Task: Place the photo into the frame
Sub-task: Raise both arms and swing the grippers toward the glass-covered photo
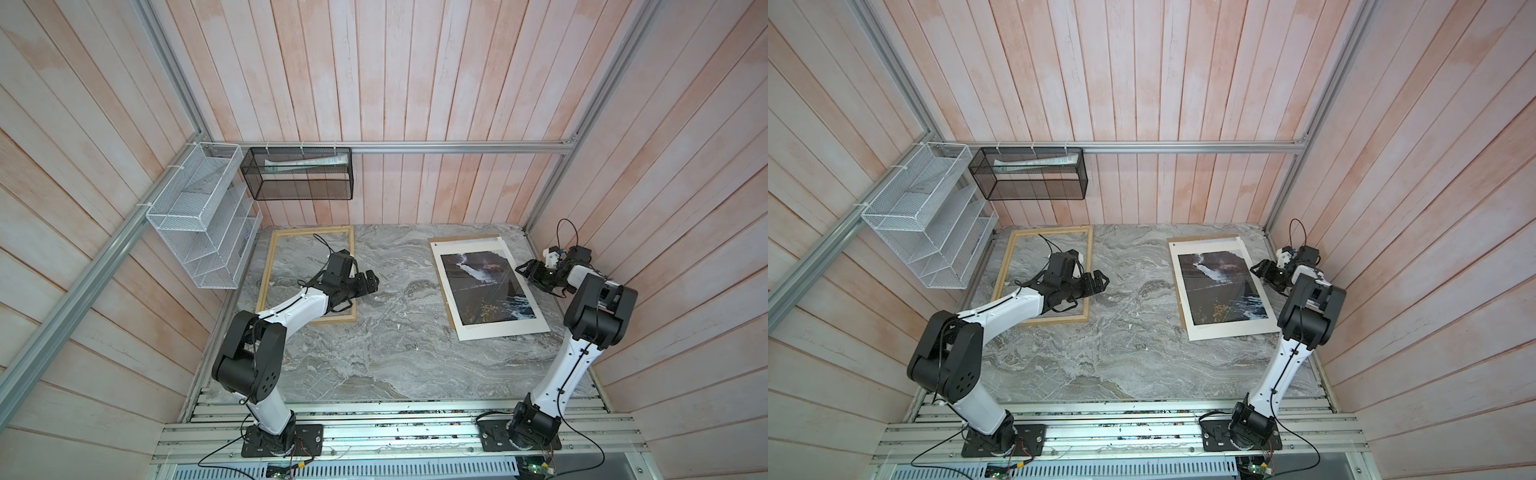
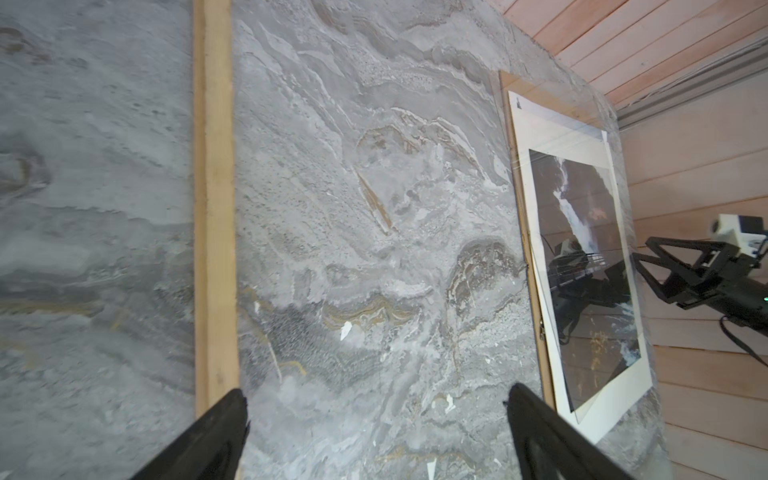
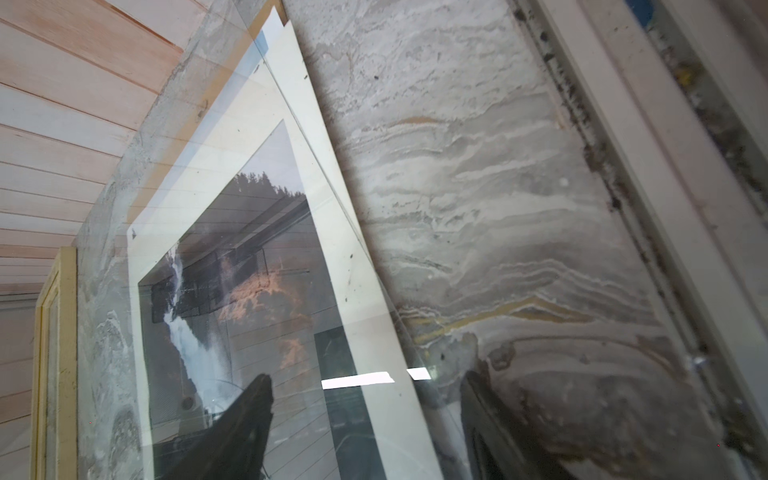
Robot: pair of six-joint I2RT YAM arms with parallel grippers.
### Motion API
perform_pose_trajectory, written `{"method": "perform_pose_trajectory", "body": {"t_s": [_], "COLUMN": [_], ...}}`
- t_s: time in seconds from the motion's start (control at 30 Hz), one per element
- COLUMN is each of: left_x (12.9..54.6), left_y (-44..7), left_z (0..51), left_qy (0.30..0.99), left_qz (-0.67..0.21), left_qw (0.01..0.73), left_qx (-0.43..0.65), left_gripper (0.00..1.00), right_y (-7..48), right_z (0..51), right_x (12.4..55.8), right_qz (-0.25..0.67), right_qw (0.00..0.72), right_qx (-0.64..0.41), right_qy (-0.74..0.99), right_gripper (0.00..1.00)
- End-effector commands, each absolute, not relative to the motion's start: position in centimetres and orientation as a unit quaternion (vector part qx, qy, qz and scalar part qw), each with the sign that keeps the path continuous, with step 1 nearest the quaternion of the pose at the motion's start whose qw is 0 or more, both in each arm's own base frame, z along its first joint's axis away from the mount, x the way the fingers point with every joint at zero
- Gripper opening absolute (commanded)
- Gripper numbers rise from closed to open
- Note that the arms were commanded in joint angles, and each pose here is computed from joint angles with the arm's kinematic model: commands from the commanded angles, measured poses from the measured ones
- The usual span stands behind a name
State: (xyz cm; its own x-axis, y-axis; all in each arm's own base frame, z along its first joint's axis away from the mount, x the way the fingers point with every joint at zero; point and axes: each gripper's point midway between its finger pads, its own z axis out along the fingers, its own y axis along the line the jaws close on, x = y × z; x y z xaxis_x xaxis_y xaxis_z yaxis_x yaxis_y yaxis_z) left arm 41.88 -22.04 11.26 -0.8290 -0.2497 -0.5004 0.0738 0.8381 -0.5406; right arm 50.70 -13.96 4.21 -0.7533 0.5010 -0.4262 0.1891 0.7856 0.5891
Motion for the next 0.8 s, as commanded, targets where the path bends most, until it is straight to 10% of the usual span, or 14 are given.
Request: {"method": "perform_pose_trajectory", "body": {"t_s": [0.0, 0.77], "left_x": [41.0, 39.1], "left_y": [-25.0, -38.8], "left_z": [9.8, 6.5], "left_qy": [0.919, 0.887], "left_qz": [-0.322, -0.437], "left_qw": [0.227, 0.133], "left_qx": [-0.031, 0.067], "left_gripper": [0.96, 0.96], "right_y": [-12.1, -8.5], "right_z": [2.9, 4.5], "right_x": [48.3, 44.0], "right_qz": [0.299, 0.353], "right_qw": [0.244, 0.253], "right_qx": [0.216, 0.234], "right_qy": [0.897, 0.870], "right_gripper": [0.70, 0.62]}}
